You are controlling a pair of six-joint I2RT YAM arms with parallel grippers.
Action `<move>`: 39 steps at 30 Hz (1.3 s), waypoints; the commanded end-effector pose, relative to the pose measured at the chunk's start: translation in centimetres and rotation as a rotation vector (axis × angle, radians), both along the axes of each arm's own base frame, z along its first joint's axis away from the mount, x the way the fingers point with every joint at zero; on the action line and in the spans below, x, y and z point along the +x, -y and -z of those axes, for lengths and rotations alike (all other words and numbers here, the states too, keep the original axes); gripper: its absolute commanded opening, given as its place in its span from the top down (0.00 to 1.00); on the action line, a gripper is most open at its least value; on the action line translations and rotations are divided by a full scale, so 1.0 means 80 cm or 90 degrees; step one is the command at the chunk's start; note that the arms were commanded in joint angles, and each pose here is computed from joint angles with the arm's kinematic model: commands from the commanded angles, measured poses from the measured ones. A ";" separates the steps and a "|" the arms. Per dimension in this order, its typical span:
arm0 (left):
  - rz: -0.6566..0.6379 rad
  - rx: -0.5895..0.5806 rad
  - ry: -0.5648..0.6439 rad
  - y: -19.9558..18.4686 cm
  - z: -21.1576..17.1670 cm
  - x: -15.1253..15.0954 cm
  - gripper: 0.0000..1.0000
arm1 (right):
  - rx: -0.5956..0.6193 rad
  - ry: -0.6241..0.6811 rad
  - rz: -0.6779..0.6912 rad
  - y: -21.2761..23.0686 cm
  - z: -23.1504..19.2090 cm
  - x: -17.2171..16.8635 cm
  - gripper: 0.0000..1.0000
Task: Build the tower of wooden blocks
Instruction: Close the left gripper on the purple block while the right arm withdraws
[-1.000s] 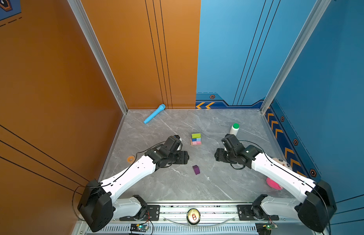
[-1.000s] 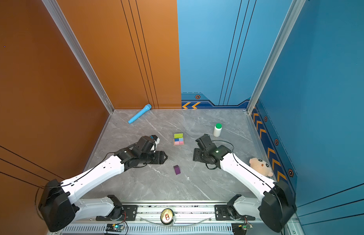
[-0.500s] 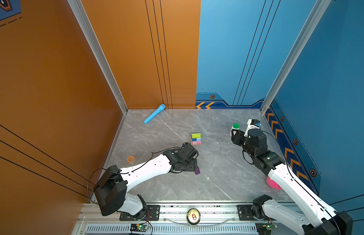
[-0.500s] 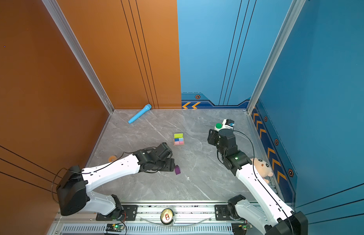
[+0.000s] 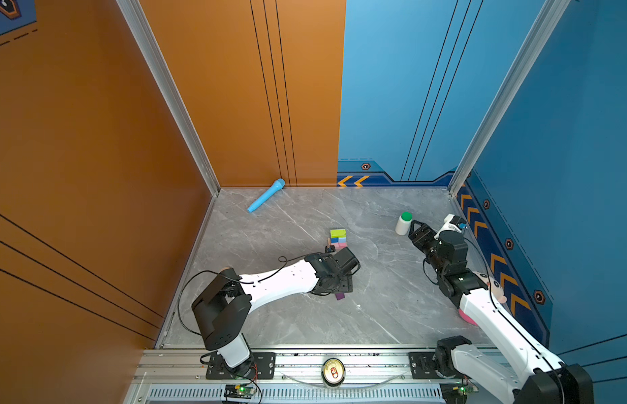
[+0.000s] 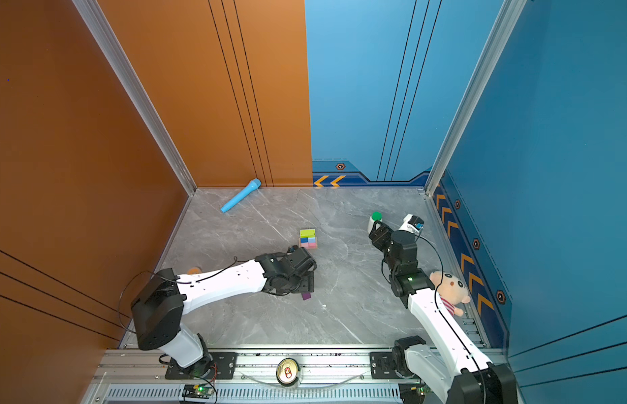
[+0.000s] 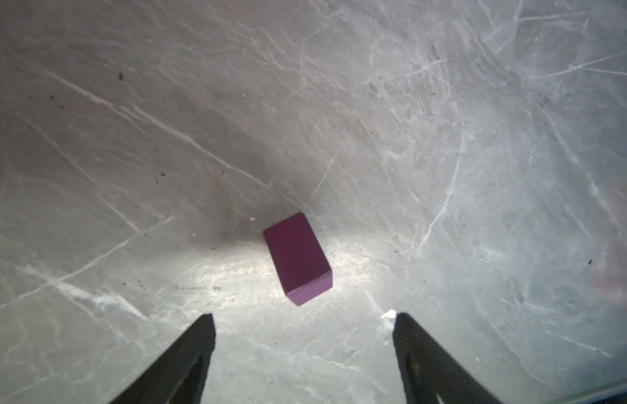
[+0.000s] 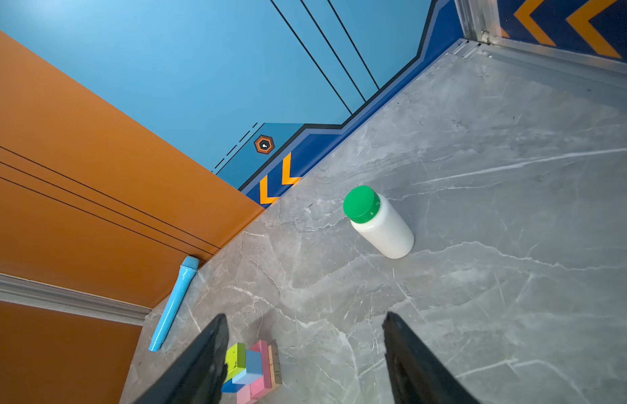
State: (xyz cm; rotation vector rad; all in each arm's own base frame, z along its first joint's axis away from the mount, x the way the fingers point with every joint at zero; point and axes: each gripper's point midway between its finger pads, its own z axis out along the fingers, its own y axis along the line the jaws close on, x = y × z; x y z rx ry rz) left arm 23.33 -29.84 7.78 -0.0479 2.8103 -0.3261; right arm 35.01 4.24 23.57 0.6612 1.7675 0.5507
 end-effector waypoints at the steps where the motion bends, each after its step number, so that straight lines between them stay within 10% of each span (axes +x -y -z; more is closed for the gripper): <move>1: -0.011 0.012 -0.015 0.009 0.010 -0.003 0.18 | 0.013 0.051 0.004 0.005 -0.031 -0.011 0.28; 13: -0.051 0.043 -0.046 0.017 0.046 -0.004 0.21 | -0.013 0.064 0.043 0.031 -0.038 -0.039 0.27; 39: 0.028 0.154 -0.007 -0.004 0.064 0.008 0.62 | 0.001 0.055 0.016 0.026 -0.033 -0.034 0.28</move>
